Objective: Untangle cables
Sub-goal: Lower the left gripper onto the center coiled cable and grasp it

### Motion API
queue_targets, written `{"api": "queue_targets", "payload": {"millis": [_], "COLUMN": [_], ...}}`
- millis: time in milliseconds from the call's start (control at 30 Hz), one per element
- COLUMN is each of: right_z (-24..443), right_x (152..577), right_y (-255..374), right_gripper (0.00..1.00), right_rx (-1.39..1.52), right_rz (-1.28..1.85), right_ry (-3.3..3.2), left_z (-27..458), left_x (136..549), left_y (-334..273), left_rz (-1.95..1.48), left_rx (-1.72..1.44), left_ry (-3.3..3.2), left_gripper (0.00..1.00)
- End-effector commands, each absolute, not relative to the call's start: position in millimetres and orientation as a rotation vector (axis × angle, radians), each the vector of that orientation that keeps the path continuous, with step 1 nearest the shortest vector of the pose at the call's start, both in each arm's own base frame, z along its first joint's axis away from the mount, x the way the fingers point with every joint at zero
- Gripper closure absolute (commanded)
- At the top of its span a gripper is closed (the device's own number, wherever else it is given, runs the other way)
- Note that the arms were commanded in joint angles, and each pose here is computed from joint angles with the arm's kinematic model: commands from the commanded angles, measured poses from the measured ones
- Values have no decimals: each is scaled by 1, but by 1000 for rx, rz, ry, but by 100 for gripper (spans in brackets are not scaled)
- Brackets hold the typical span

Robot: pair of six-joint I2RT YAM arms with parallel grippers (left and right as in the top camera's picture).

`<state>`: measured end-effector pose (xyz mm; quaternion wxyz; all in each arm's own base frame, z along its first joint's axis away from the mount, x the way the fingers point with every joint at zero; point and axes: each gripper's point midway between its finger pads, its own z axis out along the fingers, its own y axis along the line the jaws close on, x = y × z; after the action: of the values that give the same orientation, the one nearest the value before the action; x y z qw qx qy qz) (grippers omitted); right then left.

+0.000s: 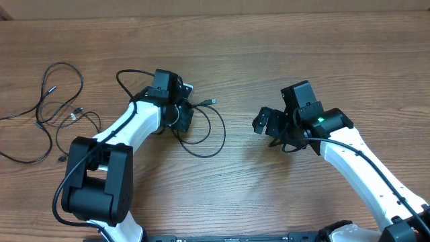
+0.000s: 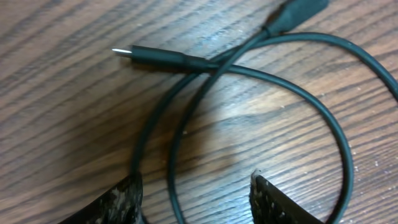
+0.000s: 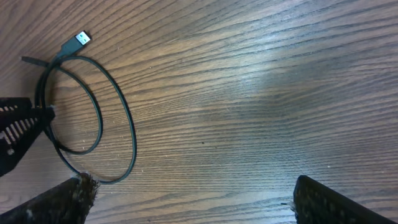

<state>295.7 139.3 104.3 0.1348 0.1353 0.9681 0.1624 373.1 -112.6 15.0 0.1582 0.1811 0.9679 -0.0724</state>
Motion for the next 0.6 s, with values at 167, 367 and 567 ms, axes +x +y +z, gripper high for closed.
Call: {"api": "queue_targets", "payload": {"millis": [167, 367, 567], "right_z": [110, 110, 110], "right_x": [299, 299, 299], "right_y": [140, 140, 140], "right_gripper": [0, 0, 0], "right_rx": [387, 387, 387], "right_rz": [479, 479, 479], "right_ry": [2784, 2783, 2783], "left_z": [-3, -10, -10], "left_x": [362, 360, 358], "left_y": [-118, -116, -118], "left_rz": [-206, -200, -208], "left_rx": [548, 549, 546], "left_ry": [2816, 2834, 2841], "left_gripper": [45, 45, 64]}}
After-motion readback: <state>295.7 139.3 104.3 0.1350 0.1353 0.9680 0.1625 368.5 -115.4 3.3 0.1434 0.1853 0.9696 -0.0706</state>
